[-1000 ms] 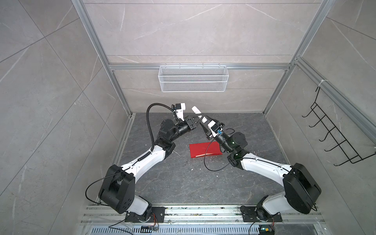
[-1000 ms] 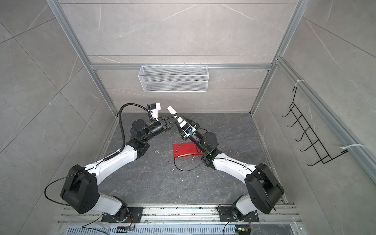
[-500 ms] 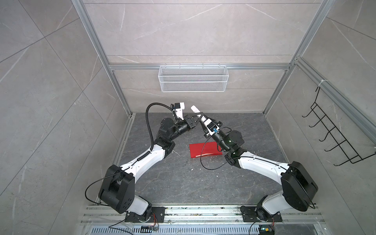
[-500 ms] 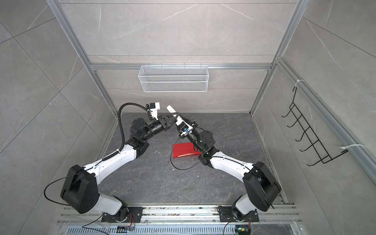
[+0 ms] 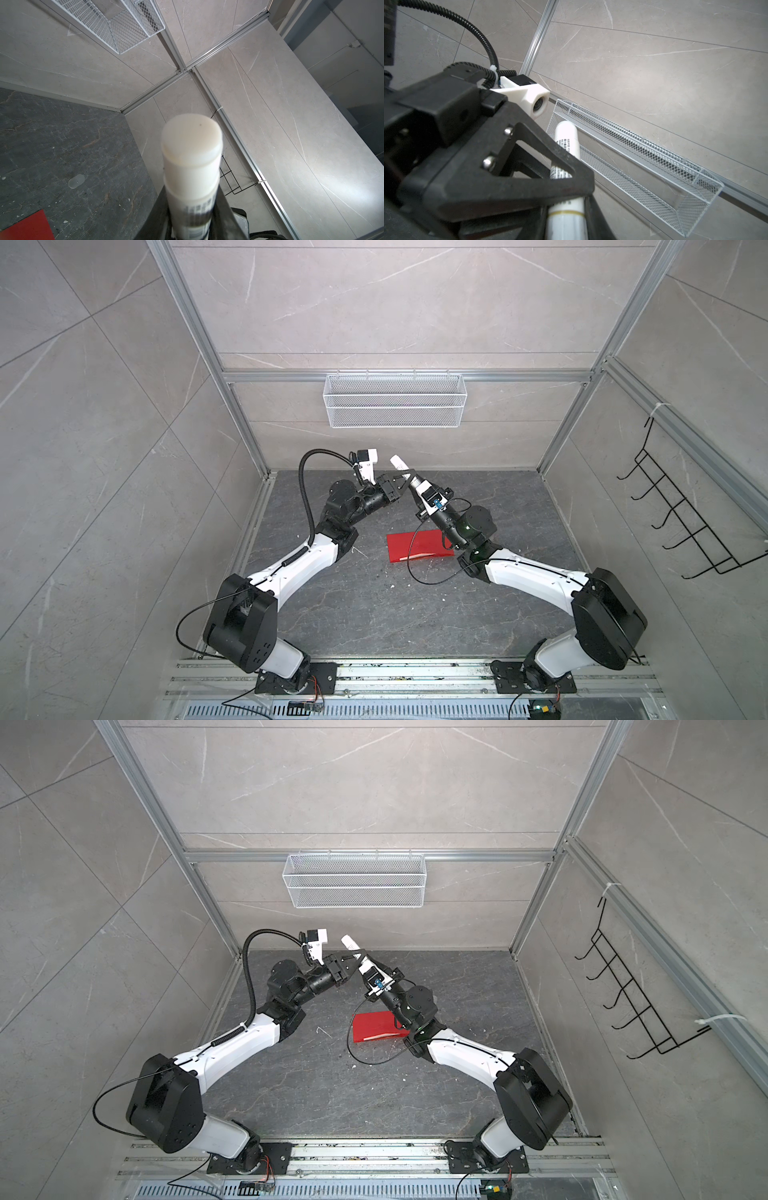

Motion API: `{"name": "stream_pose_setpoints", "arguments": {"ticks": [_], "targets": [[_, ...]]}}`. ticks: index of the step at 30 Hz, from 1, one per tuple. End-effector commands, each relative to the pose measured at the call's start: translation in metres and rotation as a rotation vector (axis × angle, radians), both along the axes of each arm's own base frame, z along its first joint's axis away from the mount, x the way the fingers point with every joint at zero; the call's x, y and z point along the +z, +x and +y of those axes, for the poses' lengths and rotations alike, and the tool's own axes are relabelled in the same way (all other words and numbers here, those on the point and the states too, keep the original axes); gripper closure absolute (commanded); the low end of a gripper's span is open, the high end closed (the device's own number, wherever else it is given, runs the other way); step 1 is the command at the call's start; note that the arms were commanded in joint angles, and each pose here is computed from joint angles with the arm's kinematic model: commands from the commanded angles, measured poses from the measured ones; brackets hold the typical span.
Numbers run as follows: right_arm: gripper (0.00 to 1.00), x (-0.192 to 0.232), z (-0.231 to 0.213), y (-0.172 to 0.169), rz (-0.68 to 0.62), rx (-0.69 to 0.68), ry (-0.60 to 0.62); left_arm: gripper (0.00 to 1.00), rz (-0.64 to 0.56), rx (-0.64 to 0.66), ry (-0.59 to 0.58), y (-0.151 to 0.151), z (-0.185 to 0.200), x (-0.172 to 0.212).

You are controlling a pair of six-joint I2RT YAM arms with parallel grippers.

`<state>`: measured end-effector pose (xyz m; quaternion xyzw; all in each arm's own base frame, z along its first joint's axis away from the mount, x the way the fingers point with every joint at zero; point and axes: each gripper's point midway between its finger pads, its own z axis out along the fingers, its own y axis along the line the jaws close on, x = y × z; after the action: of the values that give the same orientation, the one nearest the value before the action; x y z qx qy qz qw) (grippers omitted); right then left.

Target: Place the letter into the envelope and seal it

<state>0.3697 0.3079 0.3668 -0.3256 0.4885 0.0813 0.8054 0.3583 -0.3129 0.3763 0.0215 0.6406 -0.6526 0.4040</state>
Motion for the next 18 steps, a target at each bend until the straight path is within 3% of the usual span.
{"name": "stream_pose_setpoints", "arguments": {"ticks": [1,5,9,12,15,18], "targets": [[1.0,0.005,-0.01,0.007,0.051,-0.053,0.01,0.74,-0.165,-0.077,0.027,-0.028,-0.009,0.027],[1.0,0.005,-0.018,0.001,0.084,-0.062,0.0,0.47,-0.226,-0.041,0.1,-0.031,-0.003,0.027],[1.0,0.005,-0.027,-0.003,0.117,-0.071,-0.016,0.26,-0.292,-0.004,0.167,-0.037,0.005,0.03],[1.0,0.006,-0.034,-0.007,0.155,-0.057,-0.019,0.23,-0.367,0.012,0.238,-0.043,0.013,0.034],[1.0,0.004,-0.043,-0.01,0.231,-0.018,-0.026,0.22,-0.488,0.049,0.418,-0.051,0.027,0.03],[1.0,-0.001,-0.051,-0.016,0.352,0.053,-0.044,0.21,-0.696,0.098,0.62,-0.063,0.042,0.027]]}}
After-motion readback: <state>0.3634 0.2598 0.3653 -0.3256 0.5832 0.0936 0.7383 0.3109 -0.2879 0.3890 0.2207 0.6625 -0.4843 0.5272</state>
